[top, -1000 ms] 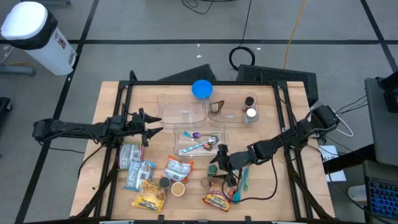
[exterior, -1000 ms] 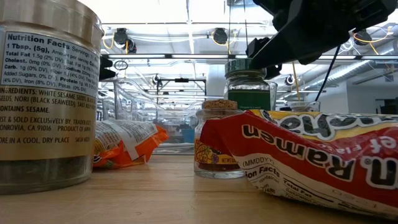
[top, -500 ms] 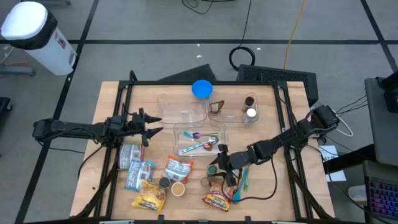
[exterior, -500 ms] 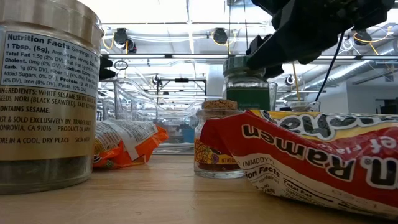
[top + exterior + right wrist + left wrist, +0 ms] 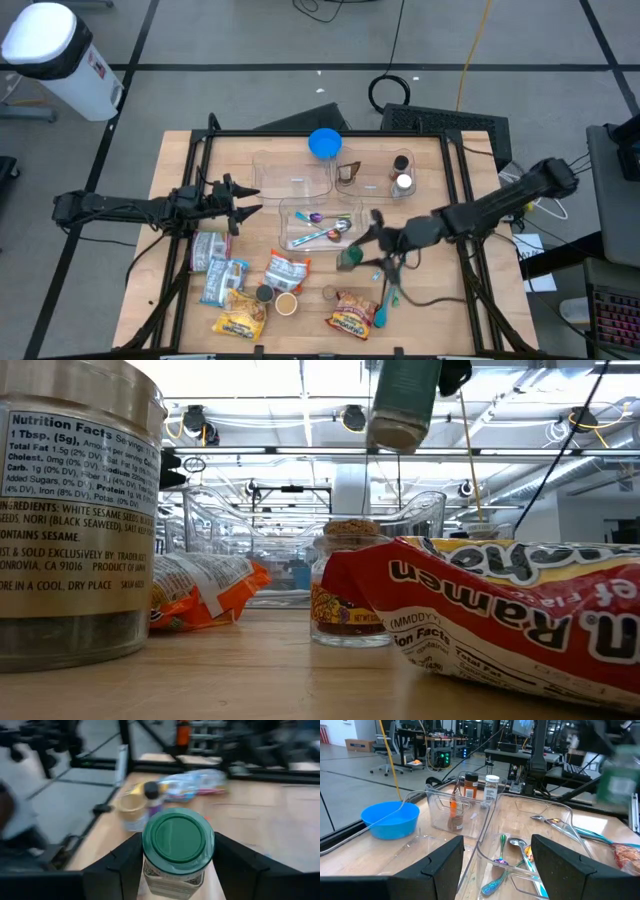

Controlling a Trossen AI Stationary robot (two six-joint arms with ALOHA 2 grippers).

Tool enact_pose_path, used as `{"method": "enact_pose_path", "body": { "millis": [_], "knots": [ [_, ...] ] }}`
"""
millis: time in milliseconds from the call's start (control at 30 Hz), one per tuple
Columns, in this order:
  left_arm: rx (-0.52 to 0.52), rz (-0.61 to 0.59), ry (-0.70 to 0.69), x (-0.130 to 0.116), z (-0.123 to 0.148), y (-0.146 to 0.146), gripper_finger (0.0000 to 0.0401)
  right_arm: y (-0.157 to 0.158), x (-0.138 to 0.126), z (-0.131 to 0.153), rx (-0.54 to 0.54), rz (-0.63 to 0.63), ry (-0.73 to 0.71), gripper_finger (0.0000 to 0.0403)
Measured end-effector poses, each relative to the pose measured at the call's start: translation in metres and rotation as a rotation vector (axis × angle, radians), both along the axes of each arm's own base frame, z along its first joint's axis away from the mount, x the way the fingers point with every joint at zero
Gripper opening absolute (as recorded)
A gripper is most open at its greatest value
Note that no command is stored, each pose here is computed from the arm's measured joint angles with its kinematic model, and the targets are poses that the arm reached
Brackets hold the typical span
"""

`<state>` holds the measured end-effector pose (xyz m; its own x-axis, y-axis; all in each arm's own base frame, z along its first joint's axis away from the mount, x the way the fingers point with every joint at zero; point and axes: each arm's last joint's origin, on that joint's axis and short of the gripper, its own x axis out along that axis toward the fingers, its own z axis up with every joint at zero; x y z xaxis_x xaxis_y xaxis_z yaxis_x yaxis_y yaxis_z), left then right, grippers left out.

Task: Pick & Place Food Item
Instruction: Put the green seasoning bottle into the top right transparent bin

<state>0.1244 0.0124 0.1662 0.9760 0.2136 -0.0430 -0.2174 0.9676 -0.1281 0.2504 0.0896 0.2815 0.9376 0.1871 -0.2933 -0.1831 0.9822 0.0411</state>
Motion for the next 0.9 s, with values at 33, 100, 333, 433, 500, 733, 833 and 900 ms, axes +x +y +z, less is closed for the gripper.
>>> {"method": "enact_pose_path", "body": {
  "millis": [33,100,333,433,500,733,833,900],
  "knots": [
    [0.000,0.000,0.000,0.000,0.000,0.000,0.0241,-0.006,-0.005,0.005,-0.011,-0.034,-0.010,0.0193],
    [0.000,0.000,0.000,0.000,0.000,0.000,0.0241,-0.018,-0.014,0.014,-0.034,-0.110,-0.025,0.0193],
    [0.000,0.000,0.000,0.000,0.000,0.000,0.0241,-0.068,-0.033,0.021,-0.105,-0.384,0.047,0.0193],
    [0.000,0.000,0.000,0.000,0.000,0.000,0.0241,-0.091,-0.033,0.018,-0.109,-0.485,0.086,0.0193],
    [0.000,0.000,0.000,0.000,0.000,0.000,0.0241,-0.107,-0.031,0.015,-0.116,-0.551,0.111,0.0193],
    [0.000,0.000,0.000,0.000,0.000,0.000,0.0241,-0.158,-0.031,-0.009,-0.074,-0.667,0.219,0.0193],
    [0.000,0.000,0.000,0.000,0.000,0.000,0.0241,-0.171,-0.030,-0.025,0.015,-0.622,0.219,0.0193],
    [0.000,0.000,0.000,0.000,0.000,0.000,0.0241,-0.176,-0.027,-0.034,0.037,-0.604,0.192,0.0193]
  ]
}}
